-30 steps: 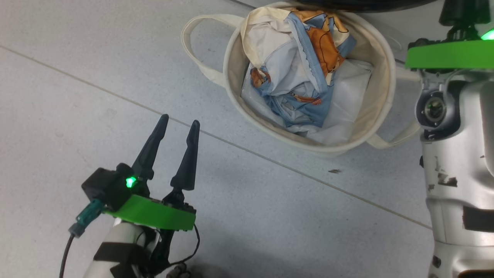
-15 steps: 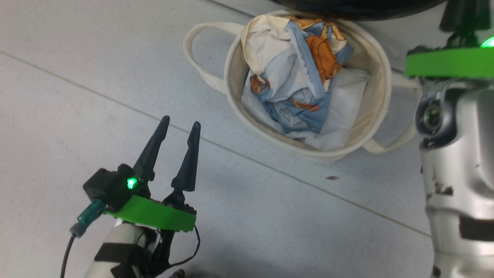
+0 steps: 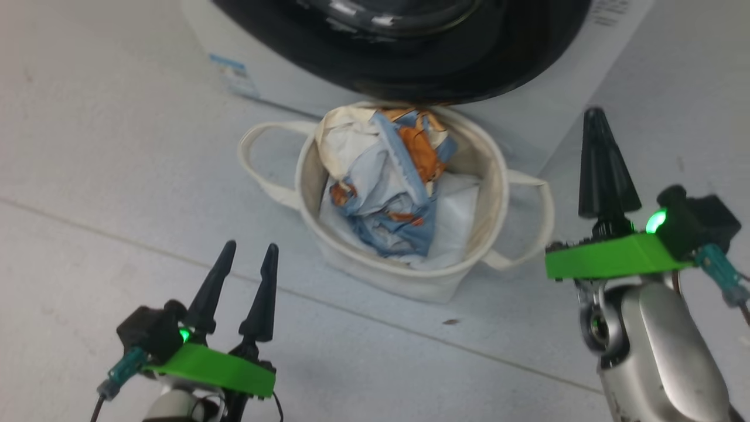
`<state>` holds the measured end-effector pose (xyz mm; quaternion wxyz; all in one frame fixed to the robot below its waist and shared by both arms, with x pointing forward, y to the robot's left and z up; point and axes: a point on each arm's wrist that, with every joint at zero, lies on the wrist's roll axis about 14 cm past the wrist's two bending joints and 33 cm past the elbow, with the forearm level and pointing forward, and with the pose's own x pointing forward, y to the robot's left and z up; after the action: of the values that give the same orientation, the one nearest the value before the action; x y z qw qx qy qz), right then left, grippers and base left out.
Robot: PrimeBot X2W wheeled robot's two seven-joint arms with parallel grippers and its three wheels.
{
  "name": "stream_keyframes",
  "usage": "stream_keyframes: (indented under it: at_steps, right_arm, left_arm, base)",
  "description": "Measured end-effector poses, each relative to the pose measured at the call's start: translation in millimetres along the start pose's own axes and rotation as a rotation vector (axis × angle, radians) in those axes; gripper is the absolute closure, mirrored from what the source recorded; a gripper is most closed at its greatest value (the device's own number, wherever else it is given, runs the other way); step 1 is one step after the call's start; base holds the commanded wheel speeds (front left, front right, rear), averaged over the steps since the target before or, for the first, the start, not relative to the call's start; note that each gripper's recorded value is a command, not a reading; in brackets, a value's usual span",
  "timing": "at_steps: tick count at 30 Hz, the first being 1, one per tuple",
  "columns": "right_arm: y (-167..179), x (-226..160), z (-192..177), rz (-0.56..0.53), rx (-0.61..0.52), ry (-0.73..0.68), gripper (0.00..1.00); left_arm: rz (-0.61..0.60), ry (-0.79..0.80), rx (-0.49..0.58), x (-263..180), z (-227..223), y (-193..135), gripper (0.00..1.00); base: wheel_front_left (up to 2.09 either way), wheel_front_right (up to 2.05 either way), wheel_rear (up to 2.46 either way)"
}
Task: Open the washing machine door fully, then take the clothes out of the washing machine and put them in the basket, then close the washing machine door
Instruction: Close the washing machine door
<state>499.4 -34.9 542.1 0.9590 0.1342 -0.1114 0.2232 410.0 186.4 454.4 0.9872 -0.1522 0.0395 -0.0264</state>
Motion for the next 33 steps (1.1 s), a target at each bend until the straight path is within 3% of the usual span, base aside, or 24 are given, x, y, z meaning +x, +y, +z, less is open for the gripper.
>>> stream_keyframes:
  at_steps: [8,18,19,20,21,33]
  right_arm:
    - [-44,-68,22,-0.181,-0.077,0.029,1.0]
    - [-82,-120,33,-0.345,-0.11,0.05,1.0]
    - [-85,-122,32,-0.354,-0.111,0.053,0.85]
    - [-87,-124,32,-0.363,-0.114,0.056,0.34]
    - [-89,-126,32,-0.371,-0.115,0.059,0.0]
    - [-95,-138,17,-0.407,-0.078,0.103,0.0]
  left_arm:
    - [-0.078,0.008,-0.011,-9,-2,-24,0.0]
    - [-0.165,-0.027,0.077,-8,10,-45,0.0]
    - [-0.169,-0.028,0.086,-7,10,-46,0.0]
    - [-0.176,-0.03,0.088,-6,11,-48,0.0]
    - [-0.18,-0.034,0.083,-6,12,-50,0.0]
    - [-0.175,-0.077,0.112,-8,25,-47,0.0]
  base:
    - [0.0,0.0,0.0]
    - [0.0,0.0,0.0]
    - [0.0,0.0,0.0]
    - [0.0,0.0,0.0]
    - [0.0,0.0,0.0]
    - [0.0,0.0,0.0]
